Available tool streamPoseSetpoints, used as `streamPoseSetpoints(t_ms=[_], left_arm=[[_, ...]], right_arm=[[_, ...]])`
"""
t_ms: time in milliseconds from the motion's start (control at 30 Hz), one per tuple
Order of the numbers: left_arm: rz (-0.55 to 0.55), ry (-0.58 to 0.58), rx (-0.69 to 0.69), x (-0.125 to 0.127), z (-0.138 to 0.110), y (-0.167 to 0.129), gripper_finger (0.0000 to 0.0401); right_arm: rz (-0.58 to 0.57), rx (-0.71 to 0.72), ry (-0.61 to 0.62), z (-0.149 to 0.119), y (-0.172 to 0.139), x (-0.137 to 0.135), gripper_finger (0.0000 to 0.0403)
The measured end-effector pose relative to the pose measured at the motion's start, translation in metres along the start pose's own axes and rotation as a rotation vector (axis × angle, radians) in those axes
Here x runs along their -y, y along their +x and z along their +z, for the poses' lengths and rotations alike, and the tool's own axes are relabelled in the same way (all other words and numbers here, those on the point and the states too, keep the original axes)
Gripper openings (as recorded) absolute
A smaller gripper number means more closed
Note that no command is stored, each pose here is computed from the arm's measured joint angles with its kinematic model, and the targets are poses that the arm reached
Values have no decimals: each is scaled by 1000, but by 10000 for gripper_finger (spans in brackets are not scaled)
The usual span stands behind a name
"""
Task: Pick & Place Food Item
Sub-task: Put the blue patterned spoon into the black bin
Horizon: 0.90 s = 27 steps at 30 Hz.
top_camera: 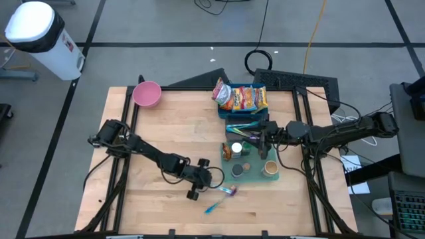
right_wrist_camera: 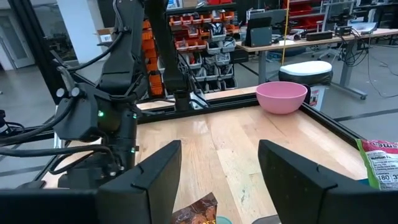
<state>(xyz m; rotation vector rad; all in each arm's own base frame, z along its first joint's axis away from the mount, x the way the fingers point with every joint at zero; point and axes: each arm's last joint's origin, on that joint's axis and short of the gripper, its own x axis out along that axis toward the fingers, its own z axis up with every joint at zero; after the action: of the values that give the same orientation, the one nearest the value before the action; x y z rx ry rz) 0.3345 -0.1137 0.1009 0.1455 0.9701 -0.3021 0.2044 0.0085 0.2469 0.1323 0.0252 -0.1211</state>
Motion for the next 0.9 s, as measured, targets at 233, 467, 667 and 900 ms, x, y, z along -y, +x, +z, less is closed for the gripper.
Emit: streamPoseSetpoints(t_ms=[233,467,667,900], left_arm=[[145,58,-60,1,2,-37,24],[429,76,46,2,17,-98,19],[803,137,139,-2,30,-127,23],[887,168,126,-12,34,-129,20]], right_arm=[[-7,-10,-2,-1,0,0,205],[-5,-2,77,-7,9,-3,205],[-4,-5,225,-24,30,-6,205],[-38,-57,287,-43,51,-3,205]])
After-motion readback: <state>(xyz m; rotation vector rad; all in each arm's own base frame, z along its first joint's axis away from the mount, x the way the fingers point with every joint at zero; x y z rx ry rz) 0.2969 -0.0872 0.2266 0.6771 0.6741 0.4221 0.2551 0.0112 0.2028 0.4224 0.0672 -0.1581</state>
